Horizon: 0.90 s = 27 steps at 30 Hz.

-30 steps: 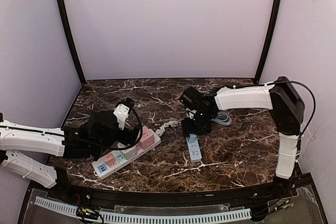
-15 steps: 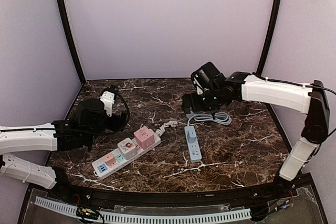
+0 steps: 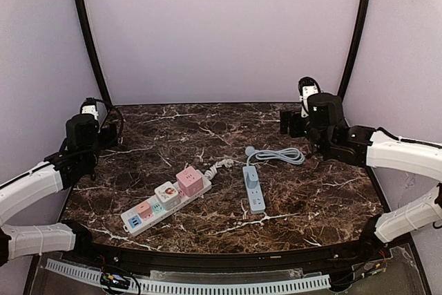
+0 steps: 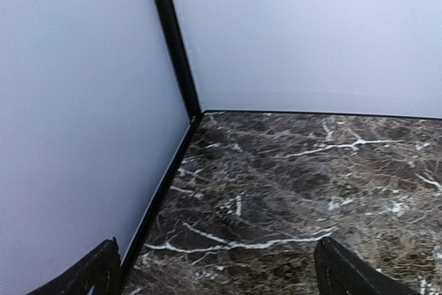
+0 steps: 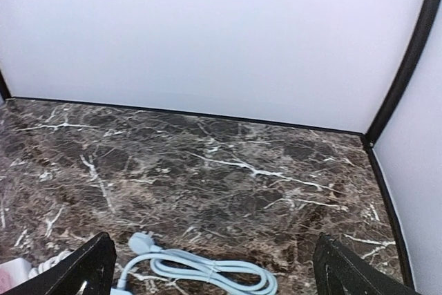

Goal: Insert the plug

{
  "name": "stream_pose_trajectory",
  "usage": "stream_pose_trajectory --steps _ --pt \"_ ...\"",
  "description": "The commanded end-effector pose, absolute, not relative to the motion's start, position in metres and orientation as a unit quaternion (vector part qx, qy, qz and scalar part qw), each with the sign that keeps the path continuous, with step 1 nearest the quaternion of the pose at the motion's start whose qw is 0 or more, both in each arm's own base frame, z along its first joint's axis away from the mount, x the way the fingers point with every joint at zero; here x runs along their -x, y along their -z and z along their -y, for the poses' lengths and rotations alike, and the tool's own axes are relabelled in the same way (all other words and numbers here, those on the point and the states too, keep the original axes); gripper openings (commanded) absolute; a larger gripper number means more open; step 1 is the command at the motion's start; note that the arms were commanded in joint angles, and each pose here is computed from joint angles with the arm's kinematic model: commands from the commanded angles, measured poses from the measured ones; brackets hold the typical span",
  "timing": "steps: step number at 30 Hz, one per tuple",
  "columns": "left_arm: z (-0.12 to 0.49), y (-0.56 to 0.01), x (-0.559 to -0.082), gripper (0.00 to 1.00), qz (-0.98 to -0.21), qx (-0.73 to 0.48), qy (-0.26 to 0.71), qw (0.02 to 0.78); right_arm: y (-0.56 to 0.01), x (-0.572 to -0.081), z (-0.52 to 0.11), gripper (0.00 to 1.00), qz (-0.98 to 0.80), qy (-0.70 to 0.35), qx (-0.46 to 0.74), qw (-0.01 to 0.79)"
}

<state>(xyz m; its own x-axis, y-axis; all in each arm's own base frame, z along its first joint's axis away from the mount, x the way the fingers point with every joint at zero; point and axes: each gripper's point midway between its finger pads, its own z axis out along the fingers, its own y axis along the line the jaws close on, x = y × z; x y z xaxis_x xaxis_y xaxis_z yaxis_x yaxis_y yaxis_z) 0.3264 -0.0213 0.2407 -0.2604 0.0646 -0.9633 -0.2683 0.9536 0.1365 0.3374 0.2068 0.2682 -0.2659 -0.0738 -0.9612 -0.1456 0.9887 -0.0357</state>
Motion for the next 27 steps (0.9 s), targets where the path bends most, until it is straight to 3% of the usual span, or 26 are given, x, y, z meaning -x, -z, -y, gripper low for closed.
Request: stream_pose_trajectory --steps 1,7,16,27 --pt "-0.016 -0.203 -0.326 0.95 -0.79 0.104 -0.176 0.579 -0.274 -0.347 -0.159 0.99 -0.781 0.012 -0.016 0.624" --pt "-0.032 -0.181 -0.332 0.98 -0.759 0.118 -0.17 0.617 -0.253 -0.348 -0.116 0.99 -0.776 -0.018 -0.032 0.63" --pt "-0.05 -0.142 -0.345 0.96 -0.756 0.12 -0.169 0.62 -0.228 -0.311 -0.073 0.99 -0.675 -0.017 0.004 0.737" --pt "-0.061 -0.116 -0.38 0.88 -0.762 0.105 -0.117 0.628 -0.174 -0.319 -0.039 0.99 -0.695 0.043 0.021 0.718"
